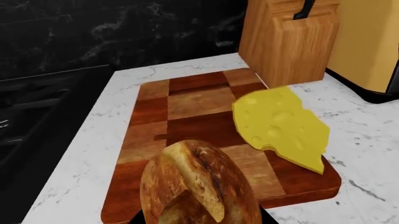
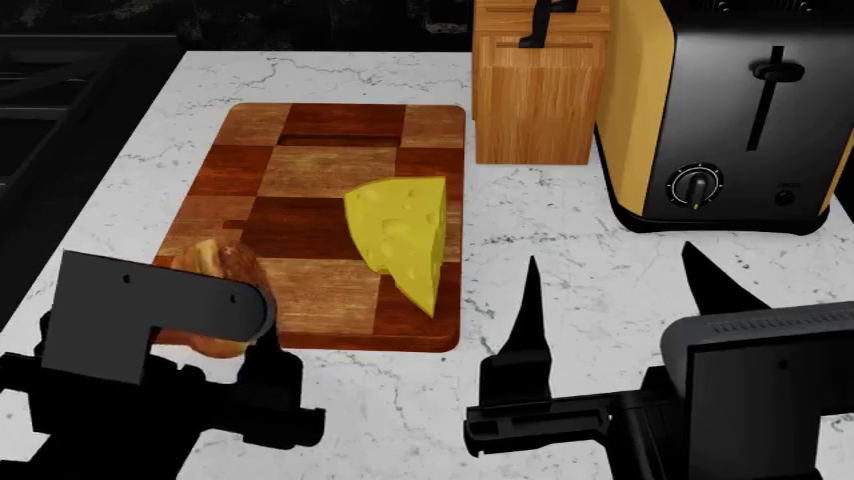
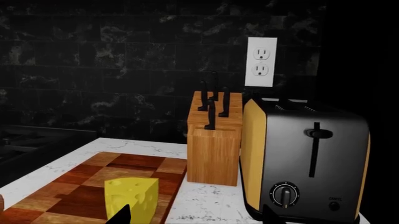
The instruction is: Place the bread and cheese on the cutting board.
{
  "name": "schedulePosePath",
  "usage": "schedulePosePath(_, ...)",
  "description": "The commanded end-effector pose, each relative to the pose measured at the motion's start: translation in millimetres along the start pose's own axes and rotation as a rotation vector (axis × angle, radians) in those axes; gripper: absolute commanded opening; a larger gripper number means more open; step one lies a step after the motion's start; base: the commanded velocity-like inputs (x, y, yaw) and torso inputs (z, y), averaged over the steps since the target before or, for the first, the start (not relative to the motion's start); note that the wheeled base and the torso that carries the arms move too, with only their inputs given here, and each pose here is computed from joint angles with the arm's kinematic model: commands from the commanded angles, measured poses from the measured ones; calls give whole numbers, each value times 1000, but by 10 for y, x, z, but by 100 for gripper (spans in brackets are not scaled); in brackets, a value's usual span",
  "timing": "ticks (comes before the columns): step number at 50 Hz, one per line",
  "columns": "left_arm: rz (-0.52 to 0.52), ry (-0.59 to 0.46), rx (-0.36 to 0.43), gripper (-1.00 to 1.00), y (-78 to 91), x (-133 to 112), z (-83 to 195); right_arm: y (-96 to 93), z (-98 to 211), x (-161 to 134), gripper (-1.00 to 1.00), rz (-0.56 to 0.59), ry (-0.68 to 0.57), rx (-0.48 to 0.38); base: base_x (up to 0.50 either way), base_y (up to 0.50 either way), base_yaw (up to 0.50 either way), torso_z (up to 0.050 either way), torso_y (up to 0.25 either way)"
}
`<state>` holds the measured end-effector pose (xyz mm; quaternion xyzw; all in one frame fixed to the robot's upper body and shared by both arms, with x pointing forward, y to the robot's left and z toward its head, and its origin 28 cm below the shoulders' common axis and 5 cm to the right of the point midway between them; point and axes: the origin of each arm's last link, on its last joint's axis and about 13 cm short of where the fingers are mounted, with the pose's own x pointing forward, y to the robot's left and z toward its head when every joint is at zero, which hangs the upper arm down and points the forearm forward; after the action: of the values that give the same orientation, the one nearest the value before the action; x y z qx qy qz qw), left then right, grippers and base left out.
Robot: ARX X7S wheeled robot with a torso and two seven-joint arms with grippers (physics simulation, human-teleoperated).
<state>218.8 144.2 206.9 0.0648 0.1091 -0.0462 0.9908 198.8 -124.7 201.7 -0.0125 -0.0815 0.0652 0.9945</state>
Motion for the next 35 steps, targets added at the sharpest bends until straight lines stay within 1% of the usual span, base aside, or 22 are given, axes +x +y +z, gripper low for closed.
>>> schedulePosePath(1, -1, -39, -40, -100, 134, 191, 329, -24, 21, 37, 100, -19, -24, 7, 0, 0, 0, 0, 0)
schedulePosePath(3, -1, -39, -38, -100, 151, 223, 369, -25, 21, 37, 100, -20, -24, 7, 0, 0, 0, 0, 0)
schedulePosePath(11, 24, -6, -20, -100, 233, 515, 488, -24, 15, 42, 100, -18, -22, 6, 0, 0, 0, 0, 0)
schedulePosePath(16, 5, 32, -39, -100, 259, 633, 503, -29, 15, 41, 100, -20, -23, 8, 0, 0, 0, 0, 0)
schedulePosePath(18, 0, 55, -51, -100, 268, 678, 495, -28, 12, 46, 100, -19, -22, 9, 0, 0, 0, 0, 0)
schedulePosePath(26, -1, 89, -71, -100, 282, 831, 452, -30, 19, 44, 100, -17, -25, 11, 0, 0, 0, 0, 0)
schedulePosePath(32, -12, 117, -92, -100, 281, 891, 411, -33, 12, 50, 100, -17, -23, 13, 0, 0, 0, 0, 0)
schedulePosePath(33, -9, 119, -92, -100, 284, 907, 399, -32, 12, 51, 100, -16, -23, 12, 0, 0, 0, 0, 0)
schedulePosePath(34, -11, 153, -113, -100, 273, 961, 301, -33, 11, 51, 100, -15, -23, 14, 0, 0, 0, 0, 0)
schedulePosePath(35, -10, 158, -111, -100, 269, 969, 280, -34, 11, 51, 100, -15, -23, 15, 0, 0, 0, 0, 0)
